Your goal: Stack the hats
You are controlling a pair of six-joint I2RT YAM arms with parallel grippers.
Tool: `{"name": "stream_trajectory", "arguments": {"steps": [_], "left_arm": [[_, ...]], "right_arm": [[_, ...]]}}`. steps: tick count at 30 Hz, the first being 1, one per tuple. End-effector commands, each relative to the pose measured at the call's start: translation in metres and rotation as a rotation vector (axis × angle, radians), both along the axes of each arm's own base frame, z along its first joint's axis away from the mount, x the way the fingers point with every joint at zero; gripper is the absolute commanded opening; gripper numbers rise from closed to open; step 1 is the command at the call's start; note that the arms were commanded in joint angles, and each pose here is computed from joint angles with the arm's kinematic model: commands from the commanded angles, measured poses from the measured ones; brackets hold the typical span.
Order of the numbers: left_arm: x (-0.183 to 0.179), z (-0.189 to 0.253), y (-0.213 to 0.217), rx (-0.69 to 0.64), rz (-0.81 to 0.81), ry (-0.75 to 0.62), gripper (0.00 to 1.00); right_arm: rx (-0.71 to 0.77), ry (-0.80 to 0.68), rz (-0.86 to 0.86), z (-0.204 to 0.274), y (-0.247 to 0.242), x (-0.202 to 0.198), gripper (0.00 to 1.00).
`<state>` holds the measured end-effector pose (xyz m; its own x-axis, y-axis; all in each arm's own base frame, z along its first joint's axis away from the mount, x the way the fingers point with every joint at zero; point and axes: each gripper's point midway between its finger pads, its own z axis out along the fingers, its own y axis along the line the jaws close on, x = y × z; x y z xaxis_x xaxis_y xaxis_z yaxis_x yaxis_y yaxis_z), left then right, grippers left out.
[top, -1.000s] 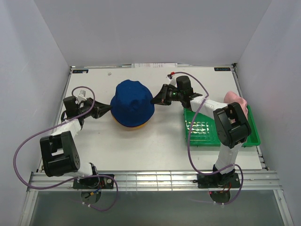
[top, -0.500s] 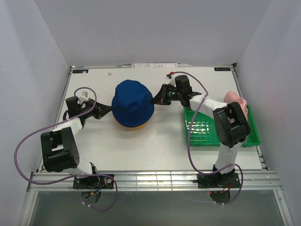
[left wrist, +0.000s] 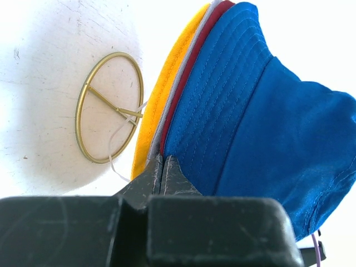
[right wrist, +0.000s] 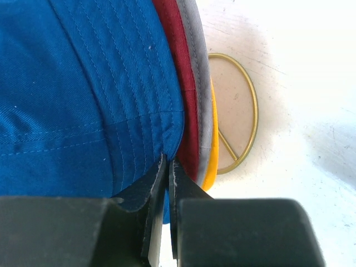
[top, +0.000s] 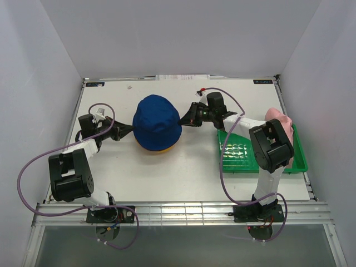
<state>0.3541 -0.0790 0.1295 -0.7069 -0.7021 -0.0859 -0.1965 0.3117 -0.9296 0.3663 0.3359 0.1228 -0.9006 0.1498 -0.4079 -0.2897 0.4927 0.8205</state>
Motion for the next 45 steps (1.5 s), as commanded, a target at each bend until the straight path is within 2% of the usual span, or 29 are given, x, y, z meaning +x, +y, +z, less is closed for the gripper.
{"name": "stream_trajectory", "arguments": {"steps": [1, 23, 28, 35, 45], "left_arm": [[-0.003, -0.028, 0.010, 0.068, 0.058, 0.058, 0.00], [-0.015, -0.078, 0.023, 0.174, 0.081, 0.207, 0.00], [-0.012, -0.077, 0.025, 0.183, 0.081, 0.198, 0.00], [-0.014, -0.072, 0.024, 0.184, 0.071, 0.207, 0.00], [-0.006, -0.052, 0.029, 0.233, 0.045, 0.171, 0.00]], "right_arm": [[-0.167, 0.132, -0.027, -0.072, -0.027, -0.018, 0.08], [-0.095, 0.064, -0.004, -0.037, -0.020, -0.014, 0.08], [-0.104, 0.050, -0.003, -0.034, -0.021, -0.014, 0.08], [-0.160, 0.101, -0.004, -0.069, -0.029, -0.020, 0.08], [-0.164, 0.027, -0.006, -0.037, -0.027, -0.008, 0.09]]}}
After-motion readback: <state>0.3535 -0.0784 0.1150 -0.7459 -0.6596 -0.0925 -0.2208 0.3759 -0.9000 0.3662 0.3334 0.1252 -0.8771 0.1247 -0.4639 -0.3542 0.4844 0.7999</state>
